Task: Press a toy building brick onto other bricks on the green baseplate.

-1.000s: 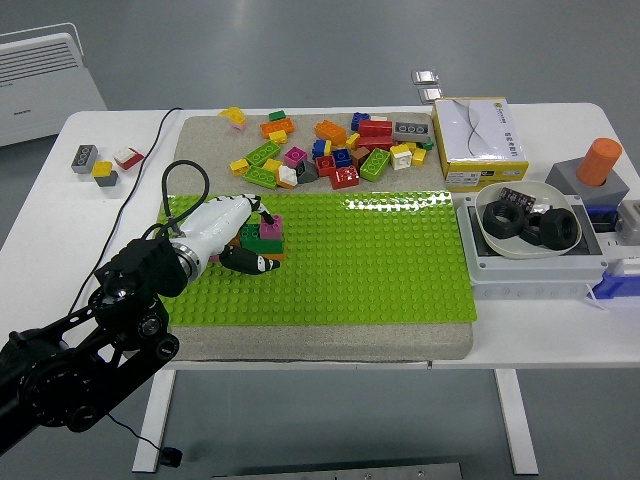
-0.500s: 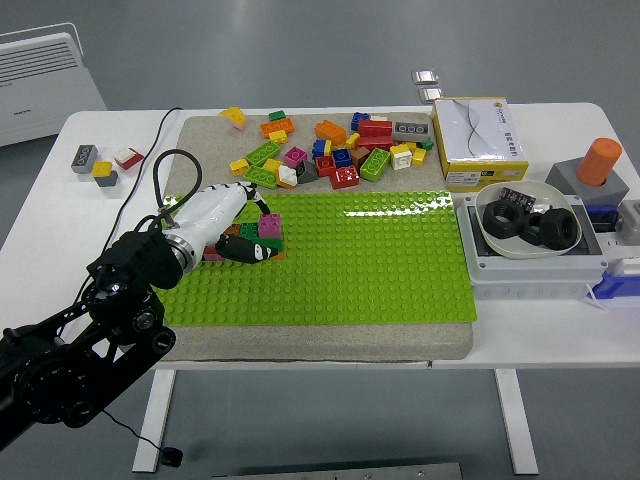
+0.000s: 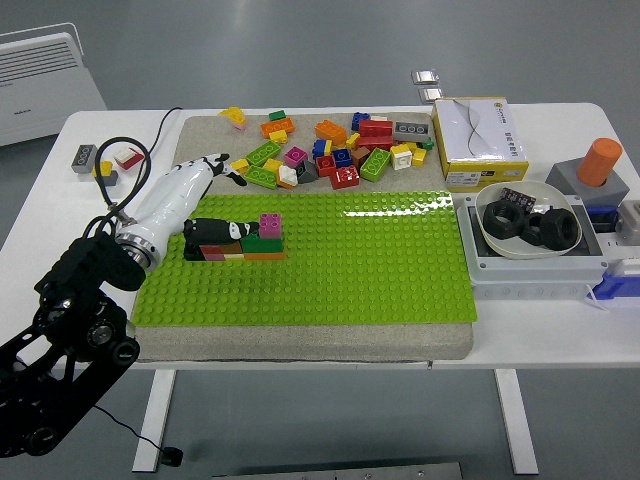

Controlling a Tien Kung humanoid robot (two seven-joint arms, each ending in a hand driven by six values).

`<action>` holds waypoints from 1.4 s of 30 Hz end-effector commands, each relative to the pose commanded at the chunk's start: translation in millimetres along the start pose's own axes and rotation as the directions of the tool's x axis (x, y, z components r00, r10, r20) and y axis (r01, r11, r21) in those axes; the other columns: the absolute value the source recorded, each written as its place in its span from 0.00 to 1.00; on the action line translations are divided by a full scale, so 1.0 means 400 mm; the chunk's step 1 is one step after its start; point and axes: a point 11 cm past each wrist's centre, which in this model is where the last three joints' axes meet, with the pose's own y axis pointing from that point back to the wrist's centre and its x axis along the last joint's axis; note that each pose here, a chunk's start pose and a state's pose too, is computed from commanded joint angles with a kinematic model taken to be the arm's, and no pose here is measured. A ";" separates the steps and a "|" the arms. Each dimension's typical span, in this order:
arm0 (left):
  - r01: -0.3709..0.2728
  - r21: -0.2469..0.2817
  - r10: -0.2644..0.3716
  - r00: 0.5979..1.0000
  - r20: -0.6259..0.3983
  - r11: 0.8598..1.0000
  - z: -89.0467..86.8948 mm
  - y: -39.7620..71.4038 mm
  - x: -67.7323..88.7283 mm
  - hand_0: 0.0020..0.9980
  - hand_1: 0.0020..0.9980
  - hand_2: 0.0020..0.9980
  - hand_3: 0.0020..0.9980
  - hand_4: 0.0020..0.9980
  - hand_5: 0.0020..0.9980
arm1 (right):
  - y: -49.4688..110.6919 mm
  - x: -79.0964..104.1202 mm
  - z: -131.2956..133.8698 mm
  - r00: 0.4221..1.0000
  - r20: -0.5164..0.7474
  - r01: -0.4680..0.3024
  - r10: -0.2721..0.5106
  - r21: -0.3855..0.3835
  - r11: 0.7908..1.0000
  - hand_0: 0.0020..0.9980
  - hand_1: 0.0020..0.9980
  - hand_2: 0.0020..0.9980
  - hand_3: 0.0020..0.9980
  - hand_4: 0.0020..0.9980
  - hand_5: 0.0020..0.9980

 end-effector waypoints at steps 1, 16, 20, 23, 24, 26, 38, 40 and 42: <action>-0.030 -0.006 0.030 0.999 -0.028 1.000 -0.003 0.012 0.012 0.92 0.83 0.82 0.65 0.81 0.21 | 0.000 -0.005 0.001 1.000 0.001 0.003 -0.003 -0.001 1.000 0.52 0.68 0.72 0.69 0.73 0.78; -0.246 0.110 0.260 0.957 -0.129 0.963 -0.140 0.109 0.091 0.88 0.80 0.79 0.62 0.76 0.17 | 0.015 -0.141 -0.013 0.996 -0.045 0.080 -0.080 0.007 0.997 0.52 0.67 0.72 0.69 0.73 0.79; -0.240 0.109 0.251 0.963 -0.097 0.965 -0.151 0.116 0.095 0.88 0.80 0.79 0.61 0.76 0.17 | 0.017 -0.153 -0.010 0.995 -0.056 0.087 -0.087 0.010 0.996 0.52 0.67 0.72 0.70 0.73 0.79; -0.230 0.108 0.239 0.968 -0.077 0.967 -0.156 0.119 0.092 0.88 0.80 0.79 0.61 0.76 0.17 | 0.018 -0.162 -0.009 0.994 -0.066 0.093 -0.092 0.014 0.996 0.52 0.67 0.72 0.70 0.73 0.79; -0.220 0.108 0.228 0.971 -0.069 0.970 -0.159 0.119 0.086 0.88 0.80 0.79 0.61 0.76 0.17 | 0.018 -0.166 -0.010 0.993 -0.070 0.096 -0.094 0.017 0.995 0.52 0.67 0.72 0.70 0.73 0.79; -0.200 0.109 0.208 0.976 -0.061 0.974 -0.162 0.120 0.071 0.88 0.80 0.78 0.61 0.77 0.18 | 0.020 -0.172 -0.012 0.992 -0.077 0.100 -0.098 0.022 0.995 0.52 0.68 0.72 0.70 0.72 0.78; -0.136 0.137 0.142 0.989 -0.034 0.981 -0.196 0.147 0.021 0.88 0.80 0.79 0.60 0.74 0.14 | 0.024 -0.198 -0.016 0.982 -0.147 0.121 -0.115 0.036 0.992 0.52 0.68 0.73 0.70 0.73 0.79; -0.120 0.142 0.127 0.991 -0.036 0.982 -0.199 0.150 0.005 0.88 0.80 0.79 0.60 0.74 0.14 | 0.024 -0.196 -0.015 0.983 -0.146 0.120 -0.114 0.032 0.992 0.52 0.68 0.73 0.70 0.73 0.79; -0.107 0.146 0.114 0.993 -0.037 0.984 -0.201 0.152 -0.008 0.88 0.80 0.79 0.60 0.74 0.14 | 0.023 -0.194 -0.011 0.983 -0.141 0.118 -0.113 0.026 0.993 0.52 0.68 0.73 0.70 0.73 0.79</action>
